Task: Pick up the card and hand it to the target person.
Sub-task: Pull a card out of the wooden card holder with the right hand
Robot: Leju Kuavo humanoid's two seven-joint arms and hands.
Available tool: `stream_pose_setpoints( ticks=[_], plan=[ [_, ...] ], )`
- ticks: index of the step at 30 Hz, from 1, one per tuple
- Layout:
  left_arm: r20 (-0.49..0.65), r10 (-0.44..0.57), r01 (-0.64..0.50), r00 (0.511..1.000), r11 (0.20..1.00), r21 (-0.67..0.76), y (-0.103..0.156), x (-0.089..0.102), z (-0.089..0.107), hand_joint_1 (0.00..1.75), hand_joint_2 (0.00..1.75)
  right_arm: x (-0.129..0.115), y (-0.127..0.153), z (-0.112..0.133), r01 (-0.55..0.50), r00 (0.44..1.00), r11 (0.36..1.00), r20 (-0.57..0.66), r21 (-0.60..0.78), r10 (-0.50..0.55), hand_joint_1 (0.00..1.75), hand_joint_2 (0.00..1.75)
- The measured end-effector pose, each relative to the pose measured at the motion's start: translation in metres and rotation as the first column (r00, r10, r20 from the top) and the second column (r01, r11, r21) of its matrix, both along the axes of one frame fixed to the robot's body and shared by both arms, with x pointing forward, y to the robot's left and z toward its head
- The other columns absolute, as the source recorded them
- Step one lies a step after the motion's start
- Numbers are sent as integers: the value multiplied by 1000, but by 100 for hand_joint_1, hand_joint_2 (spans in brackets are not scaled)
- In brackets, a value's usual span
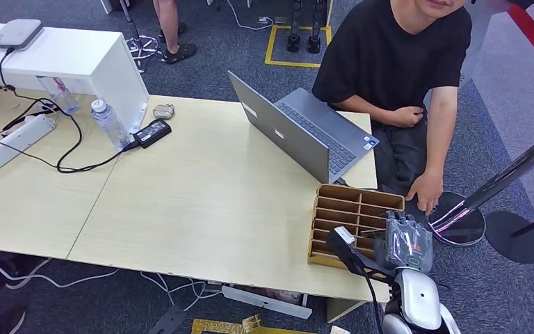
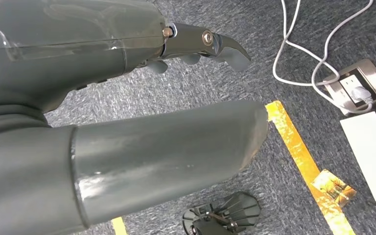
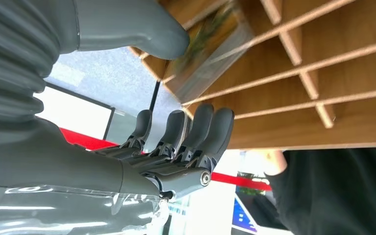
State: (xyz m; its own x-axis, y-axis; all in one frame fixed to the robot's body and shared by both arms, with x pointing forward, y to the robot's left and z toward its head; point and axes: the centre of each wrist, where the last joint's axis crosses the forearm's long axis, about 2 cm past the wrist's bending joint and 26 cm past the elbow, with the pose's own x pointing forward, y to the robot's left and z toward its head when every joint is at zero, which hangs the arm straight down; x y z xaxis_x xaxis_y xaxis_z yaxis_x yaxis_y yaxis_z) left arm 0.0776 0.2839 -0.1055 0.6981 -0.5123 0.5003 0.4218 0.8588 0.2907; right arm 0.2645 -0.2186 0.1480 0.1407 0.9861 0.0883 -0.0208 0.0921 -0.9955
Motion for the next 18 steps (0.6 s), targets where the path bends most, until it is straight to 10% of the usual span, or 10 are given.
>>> stream_pose_setpoints(
  ticks=[18],
  plan=[
    [0,0,0,1000,1000,0,0,0,0,0,0,-3,1,16,-1,998,1000,59,13,0,78,175]
  ],
)
